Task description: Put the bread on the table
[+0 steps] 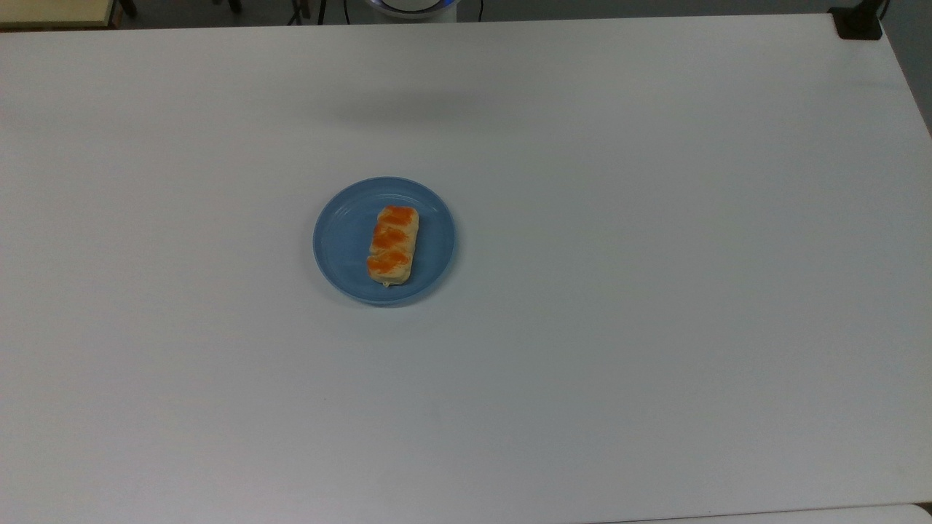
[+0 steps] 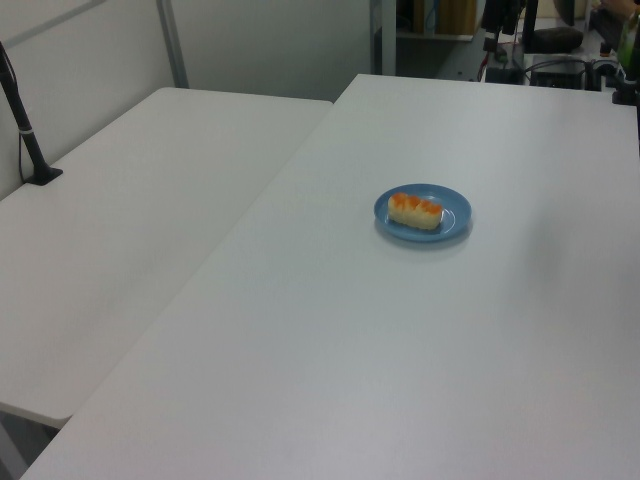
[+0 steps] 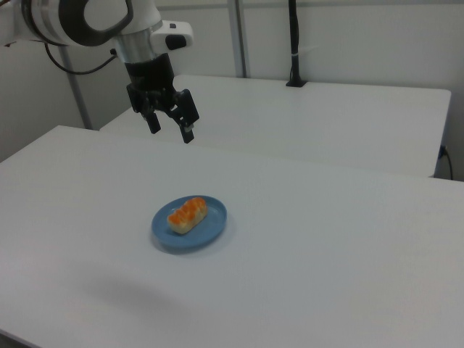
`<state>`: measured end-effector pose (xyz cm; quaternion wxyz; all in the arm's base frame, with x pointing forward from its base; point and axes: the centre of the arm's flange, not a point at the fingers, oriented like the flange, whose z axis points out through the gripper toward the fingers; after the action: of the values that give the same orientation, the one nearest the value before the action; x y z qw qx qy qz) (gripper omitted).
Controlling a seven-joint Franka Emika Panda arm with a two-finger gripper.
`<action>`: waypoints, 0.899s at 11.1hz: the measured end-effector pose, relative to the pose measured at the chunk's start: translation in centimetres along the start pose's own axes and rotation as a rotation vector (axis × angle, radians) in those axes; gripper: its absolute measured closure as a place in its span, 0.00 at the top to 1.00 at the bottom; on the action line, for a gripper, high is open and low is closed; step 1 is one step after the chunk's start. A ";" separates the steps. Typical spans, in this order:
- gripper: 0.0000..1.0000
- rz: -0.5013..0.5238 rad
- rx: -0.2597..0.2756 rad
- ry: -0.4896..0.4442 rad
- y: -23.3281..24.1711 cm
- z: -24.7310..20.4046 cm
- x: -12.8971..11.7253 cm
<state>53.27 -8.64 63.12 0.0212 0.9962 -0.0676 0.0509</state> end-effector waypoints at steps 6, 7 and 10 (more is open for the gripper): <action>1.00 -0.051 -0.001 -0.018 -0.1 1.0 0.4; 1.00 -0.091 -0.001 -0.020 -0.1 1.2 0.5; 1.00 -0.124 0.000 -0.021 -0.1 1.2 0.5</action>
<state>53.90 -8.66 61.97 0.0237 0.9989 -0.0059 0.0389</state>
